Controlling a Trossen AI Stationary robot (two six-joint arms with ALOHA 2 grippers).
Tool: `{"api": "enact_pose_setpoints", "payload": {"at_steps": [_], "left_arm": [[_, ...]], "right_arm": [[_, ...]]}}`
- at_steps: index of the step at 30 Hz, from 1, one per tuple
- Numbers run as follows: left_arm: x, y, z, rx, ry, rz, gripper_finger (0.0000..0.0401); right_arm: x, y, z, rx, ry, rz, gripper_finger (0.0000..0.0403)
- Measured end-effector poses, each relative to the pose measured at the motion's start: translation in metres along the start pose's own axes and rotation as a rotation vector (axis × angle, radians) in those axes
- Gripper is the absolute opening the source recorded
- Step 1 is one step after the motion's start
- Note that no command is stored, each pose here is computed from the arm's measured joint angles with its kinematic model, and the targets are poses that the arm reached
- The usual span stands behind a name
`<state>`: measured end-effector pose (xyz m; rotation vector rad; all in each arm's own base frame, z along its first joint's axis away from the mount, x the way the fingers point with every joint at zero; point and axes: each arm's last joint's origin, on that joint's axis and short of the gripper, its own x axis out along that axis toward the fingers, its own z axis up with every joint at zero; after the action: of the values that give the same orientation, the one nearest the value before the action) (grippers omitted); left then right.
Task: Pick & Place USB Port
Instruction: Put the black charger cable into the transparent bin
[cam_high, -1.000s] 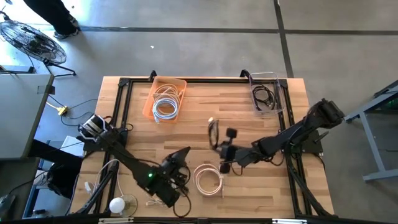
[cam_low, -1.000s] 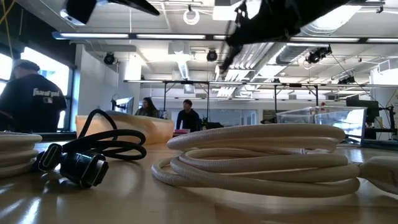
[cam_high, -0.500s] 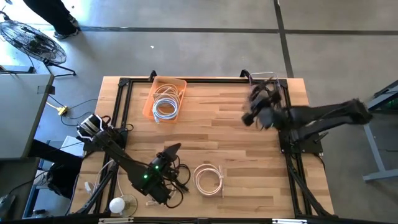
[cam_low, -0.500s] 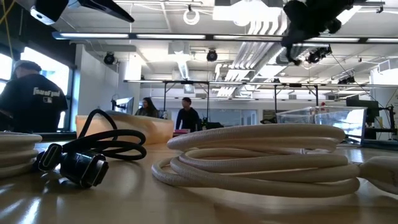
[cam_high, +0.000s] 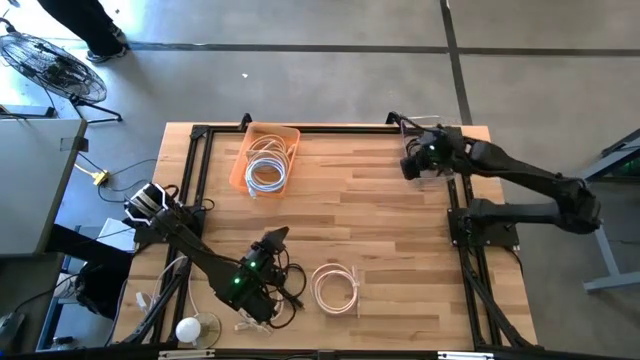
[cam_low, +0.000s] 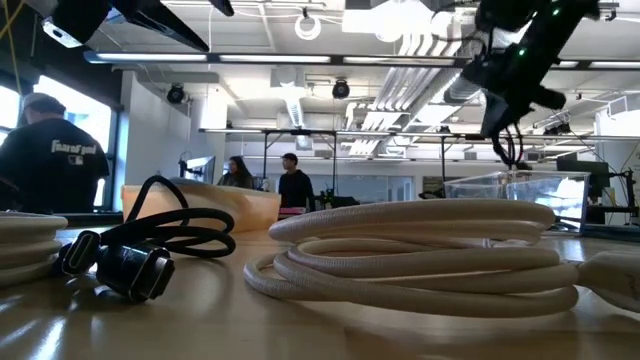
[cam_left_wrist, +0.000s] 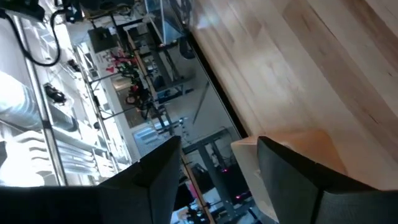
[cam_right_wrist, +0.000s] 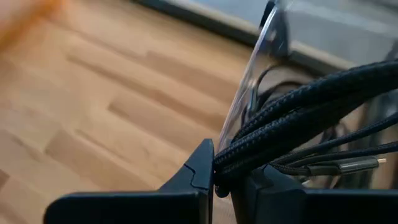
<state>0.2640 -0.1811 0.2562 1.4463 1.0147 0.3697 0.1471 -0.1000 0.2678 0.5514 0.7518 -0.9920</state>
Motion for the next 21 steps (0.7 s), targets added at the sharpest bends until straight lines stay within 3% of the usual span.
{"api": "enact_pose_setpoints", "payload": {"at_steps": [5, 9, 15, 21], "left_arm": [[0.004, 0.000, -0.002, -0.011, 0.016, -0.043, 0.0204], [0.004, 0.000, -0.004, -0.002, 0.026, -0.061, 0.0204], [0.004, -0.001, -0.004, -0.006, 0.026, -0.063, 0.0204], [0.004, -0.001, -0.004, -0.010, 0.026, -0.077, 0.0204]], "right_arm": [[0.029, 0.001, 0.000, -0.022, 0.150, -0.043, 0.0022], [0.048, 0.005, 0.000, -0.100, 0.202, -0.075, 0.0074], [0.063, 0.012, 0.008, -0.150, 0.146, -0.054, 0.0146], [0.058, 0.012, 0.015, -0.158, 0.049, -0.106, 0.0171]]}}
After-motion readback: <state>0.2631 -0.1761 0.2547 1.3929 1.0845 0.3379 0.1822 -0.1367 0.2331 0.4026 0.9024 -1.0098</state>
